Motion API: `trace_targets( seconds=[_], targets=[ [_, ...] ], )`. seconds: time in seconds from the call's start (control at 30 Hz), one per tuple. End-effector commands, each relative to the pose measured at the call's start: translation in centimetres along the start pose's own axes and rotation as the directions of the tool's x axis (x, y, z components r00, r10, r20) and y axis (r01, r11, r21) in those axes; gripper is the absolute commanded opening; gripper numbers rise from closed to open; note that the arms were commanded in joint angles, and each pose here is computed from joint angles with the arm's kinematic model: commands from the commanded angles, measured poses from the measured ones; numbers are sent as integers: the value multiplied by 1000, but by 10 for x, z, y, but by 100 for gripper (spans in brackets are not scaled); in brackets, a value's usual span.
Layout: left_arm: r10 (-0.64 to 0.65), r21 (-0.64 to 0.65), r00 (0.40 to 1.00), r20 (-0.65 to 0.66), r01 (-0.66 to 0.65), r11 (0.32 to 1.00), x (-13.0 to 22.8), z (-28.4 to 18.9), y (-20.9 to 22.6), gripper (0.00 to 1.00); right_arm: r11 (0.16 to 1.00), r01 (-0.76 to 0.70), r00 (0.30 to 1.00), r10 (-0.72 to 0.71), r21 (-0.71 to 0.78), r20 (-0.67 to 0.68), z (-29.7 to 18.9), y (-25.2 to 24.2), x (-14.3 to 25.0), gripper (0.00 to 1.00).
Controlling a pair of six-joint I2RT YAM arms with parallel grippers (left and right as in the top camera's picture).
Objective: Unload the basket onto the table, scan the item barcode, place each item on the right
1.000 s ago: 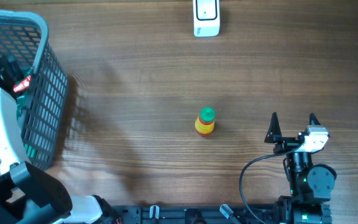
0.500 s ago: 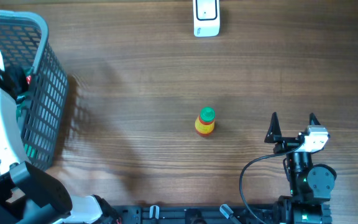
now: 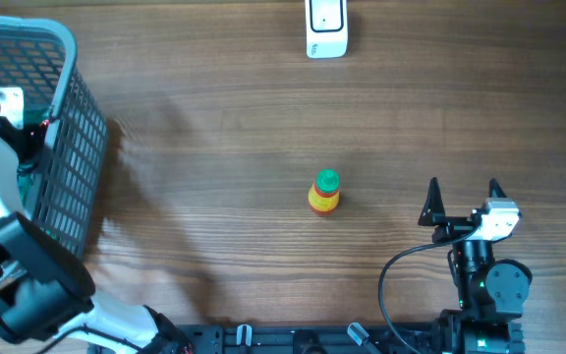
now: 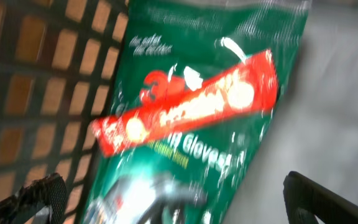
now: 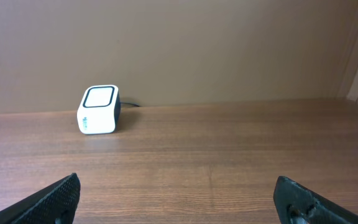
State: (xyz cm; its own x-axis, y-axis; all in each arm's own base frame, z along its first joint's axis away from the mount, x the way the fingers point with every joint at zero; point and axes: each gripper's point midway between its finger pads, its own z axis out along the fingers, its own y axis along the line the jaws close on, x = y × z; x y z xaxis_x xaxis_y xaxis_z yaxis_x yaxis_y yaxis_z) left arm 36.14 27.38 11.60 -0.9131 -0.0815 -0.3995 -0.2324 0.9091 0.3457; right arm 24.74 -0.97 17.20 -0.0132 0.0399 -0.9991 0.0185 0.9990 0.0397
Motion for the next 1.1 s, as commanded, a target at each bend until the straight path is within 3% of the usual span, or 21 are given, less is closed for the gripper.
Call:
trace_targets(
  seconds=[0.0, 0.07, 0.13, 0.23, 0.27, 0.5, 0.7, 0.83, 0.93, 1.0, 1.03, 1.07],
  targets=[
    [-325, 47, 941, 91, 322, 946, -26, 8, 0, 100, 1000, 12, 1000, -12, 4, 6, 0, 0, -1, 100],
    [-553, 73, 825, 116, 548, 833, -34, 7, 5, 100, 1000, 13, 1000, -13, 4, 6, 0, 0, -1, 100],
    [-751, 110, 650, 117, 743, 660, -40, 6, 8, 100, 1000, 13, 1000, -13, 4, 6, 0, 0, -1, 100],
    [-875, 160, 473, 102, 861, 483, -47, 5, 7, 100, 1000, 13, 1000, -13, 4, 6, 0, 0, -1, 100],
    [-891, 190, 446, 88, 870, 455, -51, 4, 4, 100, 1000, 13, 1000, -13, 4, 6, 0, 0, -1, 100],
    [-904, 220, 423, 53, 878, 424, -54, 16, -5, 100, 1000, 13, 1000, -13, 4, 6, 0, 0, -1, 100],
    [-939, 144, 341, -43, 932, 332, -31, 58, -22, 100, 1000, 13, 1000, -13, 4, 6, 0, 0, -1, 100],
    [-966, 11, 244, -87, 970, 244, 2, 85, -29, 100, 1000, 13, 1000, -13, 4, 6, 0, 0, -1, 100],
    [-962, -21, 247, -115, 968, 251, 12, 92, -36, 83, 1000, 13, 1000, -13, 4, 6, 0, 0, -1, 100],
    [-959, -44, 249, -135, 965, 257, 19, 92, -39, 50, 1000, 13, 1000, -13, 4, 6, 0, 0, -1, 100],
    [-958, -50, 249, -140, 965, 258, 20, 91, -40, 28, 1000, 12, 1000, -12, 4, 6, 0, 0, -1, 100],
    [-958, -53, 250, -143, 964, 260, 21, 89, -40, 19, 1000, 12, 1000, -12, 4, 6, 0, 0, -1, 100]
  ],
)
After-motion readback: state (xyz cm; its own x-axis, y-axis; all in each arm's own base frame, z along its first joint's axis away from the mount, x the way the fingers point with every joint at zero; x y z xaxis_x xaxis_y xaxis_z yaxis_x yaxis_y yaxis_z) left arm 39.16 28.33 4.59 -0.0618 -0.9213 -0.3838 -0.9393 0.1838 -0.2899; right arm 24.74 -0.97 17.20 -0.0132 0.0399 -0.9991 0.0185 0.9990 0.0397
